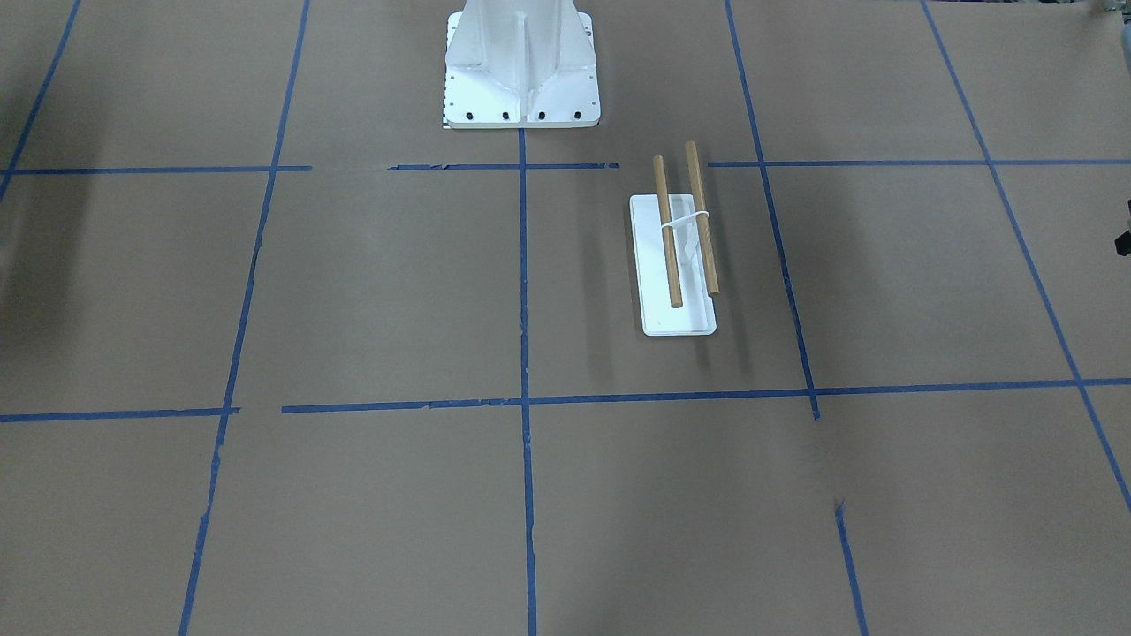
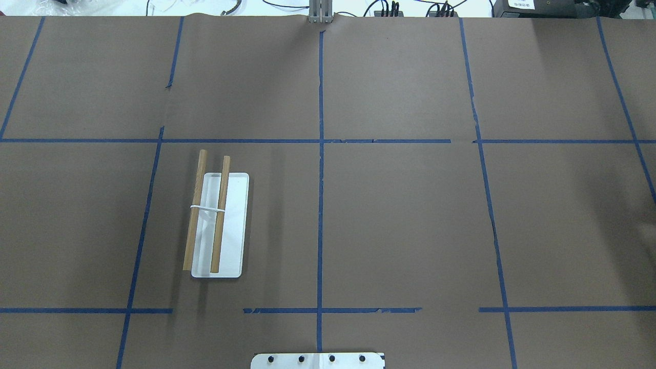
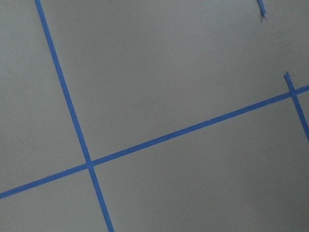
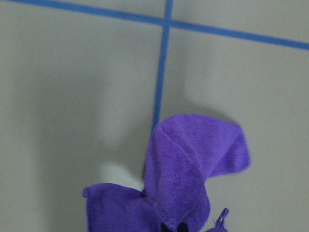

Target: Hang towel on rack

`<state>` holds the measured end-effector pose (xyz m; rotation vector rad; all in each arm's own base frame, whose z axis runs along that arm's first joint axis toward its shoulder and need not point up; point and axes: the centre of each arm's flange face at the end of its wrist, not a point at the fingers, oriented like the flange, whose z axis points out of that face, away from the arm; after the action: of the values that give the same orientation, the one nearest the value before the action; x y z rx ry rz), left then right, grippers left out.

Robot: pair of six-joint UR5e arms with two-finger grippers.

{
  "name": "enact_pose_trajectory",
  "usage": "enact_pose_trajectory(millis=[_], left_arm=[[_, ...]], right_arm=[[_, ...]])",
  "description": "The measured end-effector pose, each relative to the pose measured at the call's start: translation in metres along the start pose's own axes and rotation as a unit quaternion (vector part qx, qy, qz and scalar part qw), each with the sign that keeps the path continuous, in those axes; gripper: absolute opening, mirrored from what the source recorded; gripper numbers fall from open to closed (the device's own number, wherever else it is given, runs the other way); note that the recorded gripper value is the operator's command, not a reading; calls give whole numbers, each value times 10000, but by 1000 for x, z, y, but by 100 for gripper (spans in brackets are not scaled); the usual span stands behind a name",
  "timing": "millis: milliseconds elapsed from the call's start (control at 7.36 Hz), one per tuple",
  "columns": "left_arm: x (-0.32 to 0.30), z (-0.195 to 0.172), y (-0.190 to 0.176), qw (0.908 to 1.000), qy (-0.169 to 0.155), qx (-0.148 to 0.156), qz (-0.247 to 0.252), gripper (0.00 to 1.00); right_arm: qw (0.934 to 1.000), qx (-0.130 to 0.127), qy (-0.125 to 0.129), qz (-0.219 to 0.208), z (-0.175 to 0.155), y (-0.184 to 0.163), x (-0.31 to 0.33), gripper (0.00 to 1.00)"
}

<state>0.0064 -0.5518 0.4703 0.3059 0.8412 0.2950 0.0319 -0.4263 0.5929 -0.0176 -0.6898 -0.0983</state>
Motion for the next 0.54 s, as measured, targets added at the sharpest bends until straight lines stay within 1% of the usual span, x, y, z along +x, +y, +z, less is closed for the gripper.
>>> enact_pose_trajectory(millis=[136,272,408,544], left_arm=[[22,5,-9,9994,273,206,-35,100],[52,16,-19,9976,545,355,-235,100],[89,27,-33,9938,843,489,-531,100],[134,38,-52,9877,1173,517,-894,96]], right_arm=[[9986,253,-333,312,-48,-14,-47,0],[9948,438,-767,514,-83,-31,-91,0],[9901,505,-1135,647,-109,-53,-143,0],[9860,440,-1393,800,-125,-76,-213,0]])
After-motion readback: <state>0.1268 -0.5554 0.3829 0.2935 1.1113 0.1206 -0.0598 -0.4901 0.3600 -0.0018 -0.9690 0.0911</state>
